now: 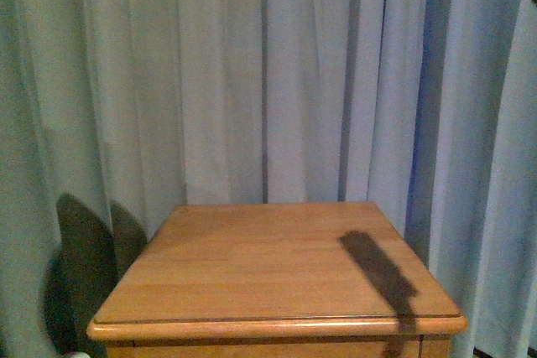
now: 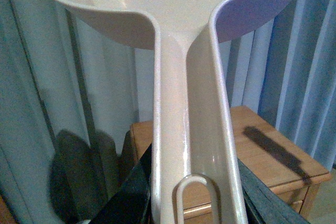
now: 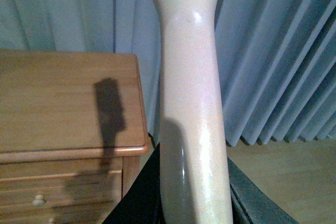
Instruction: Clean up trash
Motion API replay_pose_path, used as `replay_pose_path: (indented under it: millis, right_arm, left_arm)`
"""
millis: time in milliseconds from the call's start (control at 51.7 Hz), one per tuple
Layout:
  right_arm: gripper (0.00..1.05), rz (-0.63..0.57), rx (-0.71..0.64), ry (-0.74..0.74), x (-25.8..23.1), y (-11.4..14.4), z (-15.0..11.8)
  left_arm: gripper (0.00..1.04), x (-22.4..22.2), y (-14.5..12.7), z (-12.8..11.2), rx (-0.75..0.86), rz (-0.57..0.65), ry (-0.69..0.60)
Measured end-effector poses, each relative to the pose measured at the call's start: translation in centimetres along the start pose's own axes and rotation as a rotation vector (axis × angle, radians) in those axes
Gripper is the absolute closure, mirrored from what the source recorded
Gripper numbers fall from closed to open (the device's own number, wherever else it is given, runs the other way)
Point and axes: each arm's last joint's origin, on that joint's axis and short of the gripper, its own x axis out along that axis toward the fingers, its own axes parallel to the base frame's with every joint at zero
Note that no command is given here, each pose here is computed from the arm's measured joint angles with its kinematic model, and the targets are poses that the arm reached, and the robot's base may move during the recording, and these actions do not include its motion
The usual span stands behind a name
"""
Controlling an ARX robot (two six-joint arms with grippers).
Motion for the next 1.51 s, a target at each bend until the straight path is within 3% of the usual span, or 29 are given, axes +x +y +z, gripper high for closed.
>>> replay_pose_path:
  millis: [213, 1510]
  right_arm:
    - [0.85, -0.011, 0.002, -0.002, -1.4, -0.4, -1.2]
    - [0.85, -0.01, 0.039, -0.023, -1.5, -0.4, -0.9]
  left_arm:
    - [0.79, 0.0, 0.0, 0.0, 0.0, 0.0, 0.0]
    - [0.79, 0.1, -0.1, 0.0, -0.001, -0.016, 0.001]
